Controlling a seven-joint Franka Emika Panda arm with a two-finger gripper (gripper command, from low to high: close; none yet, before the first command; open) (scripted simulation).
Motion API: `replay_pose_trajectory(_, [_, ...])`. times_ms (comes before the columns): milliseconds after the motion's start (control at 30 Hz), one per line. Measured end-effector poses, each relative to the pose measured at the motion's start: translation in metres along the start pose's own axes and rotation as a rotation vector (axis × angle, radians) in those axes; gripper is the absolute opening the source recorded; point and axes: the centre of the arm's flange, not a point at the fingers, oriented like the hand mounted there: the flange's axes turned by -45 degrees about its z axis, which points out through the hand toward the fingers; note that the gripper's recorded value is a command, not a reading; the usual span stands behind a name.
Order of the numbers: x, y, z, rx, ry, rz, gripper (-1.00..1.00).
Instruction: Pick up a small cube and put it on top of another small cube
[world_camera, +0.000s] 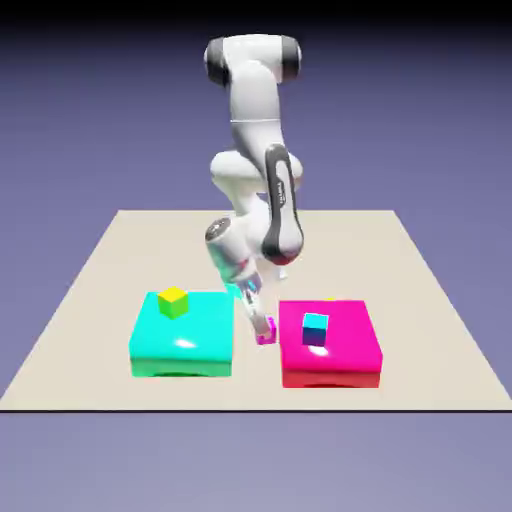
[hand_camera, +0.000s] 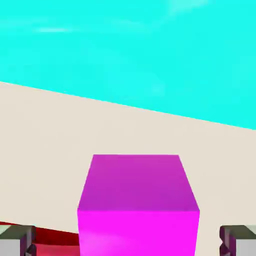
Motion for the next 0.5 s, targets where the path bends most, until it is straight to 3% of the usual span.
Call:
replay_pose_trajectory(33, [0.000, 0.000, 0.002, -0.001, 0.000, 0.000, -1.00])
replay_pose_trajectory(367, [-0.006, 0.000, -0.066, 0.001, 0.000, 0.002, -1.00])
replay_pose_trajectory(500, [-0.009, -0.011, -0.068, -0.034, 0.015, -0.074, -1.00])
